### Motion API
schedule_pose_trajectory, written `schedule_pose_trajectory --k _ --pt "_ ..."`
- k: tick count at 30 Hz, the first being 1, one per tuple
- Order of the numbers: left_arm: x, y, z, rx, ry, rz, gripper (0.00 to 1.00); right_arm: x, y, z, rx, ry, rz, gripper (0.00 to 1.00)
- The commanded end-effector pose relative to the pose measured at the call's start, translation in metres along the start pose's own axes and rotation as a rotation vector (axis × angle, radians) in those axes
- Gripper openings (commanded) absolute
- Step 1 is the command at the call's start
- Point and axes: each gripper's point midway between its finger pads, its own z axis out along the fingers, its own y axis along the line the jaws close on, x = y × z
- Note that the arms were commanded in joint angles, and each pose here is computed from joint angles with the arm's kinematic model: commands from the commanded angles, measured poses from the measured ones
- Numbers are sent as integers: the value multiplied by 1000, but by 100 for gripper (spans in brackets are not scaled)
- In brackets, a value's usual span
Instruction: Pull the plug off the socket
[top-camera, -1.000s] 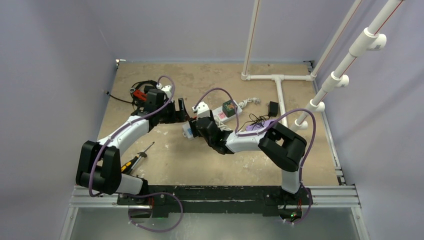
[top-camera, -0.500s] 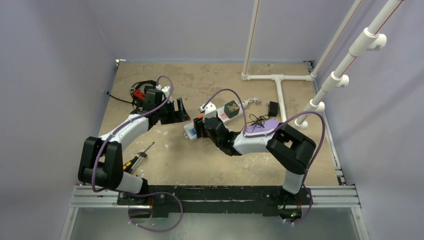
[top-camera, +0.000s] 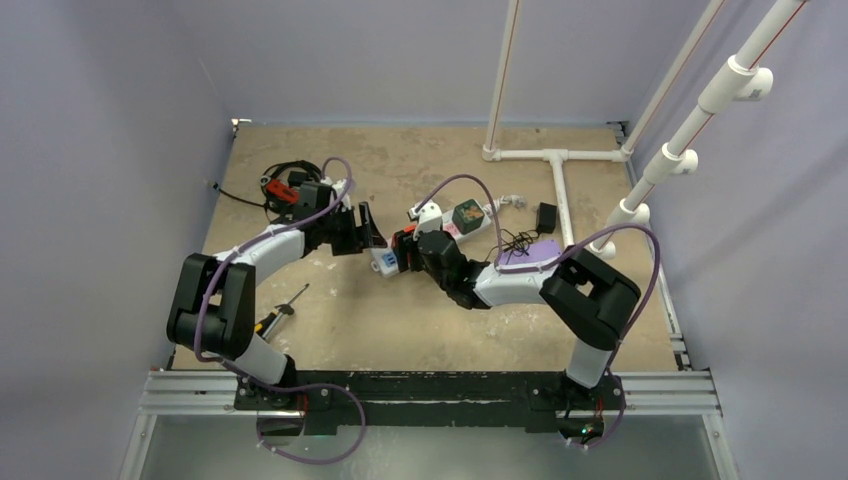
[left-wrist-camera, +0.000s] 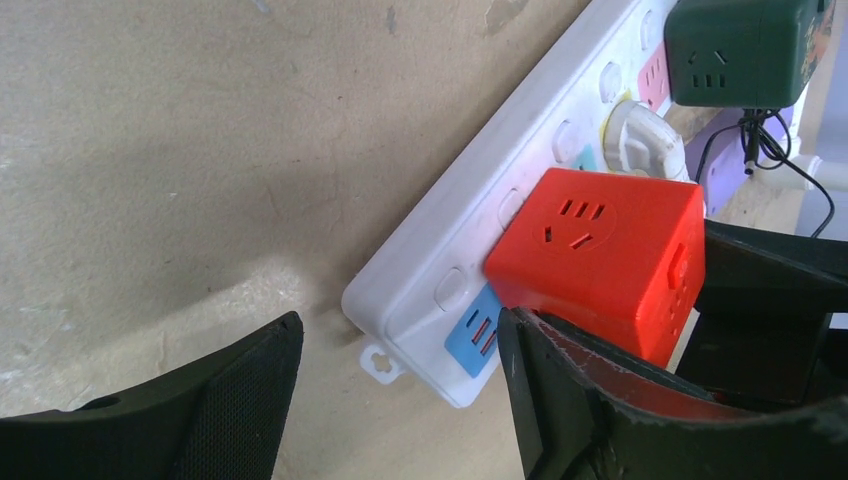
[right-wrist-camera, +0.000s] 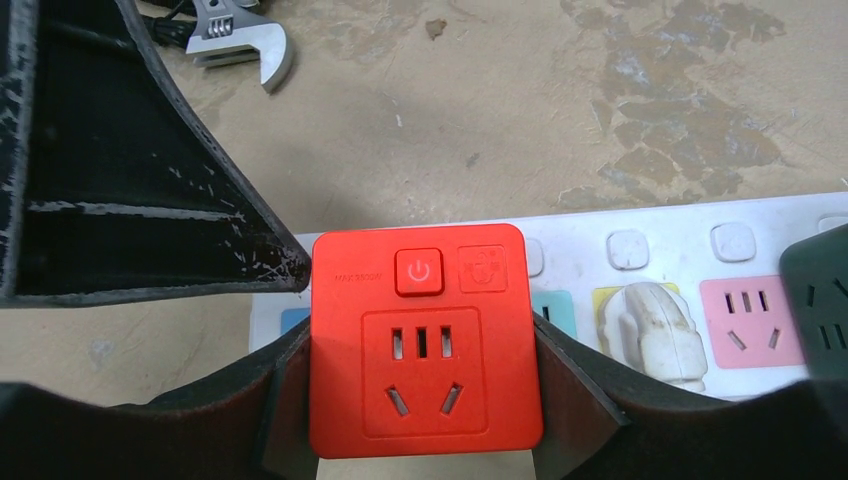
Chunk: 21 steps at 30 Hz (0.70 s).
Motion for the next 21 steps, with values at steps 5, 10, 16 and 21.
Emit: schedule_pose_trajectory --k 5,10,16,21 --pt "2 -19 4 138 4 -35 71 -57 3 -12 -80 -149 173 0" --pt "-1 -33 3 222 -14 -35 67 -58 4 -13 -89 -148 172 0" --pt "-3 -45 0 291 -29 -43 52 -57 4 -12 -89 -147 172 0" --pt "-3 -47 -2 304 -30 -43 42 -57 5 -13 -93 -147 172 0"
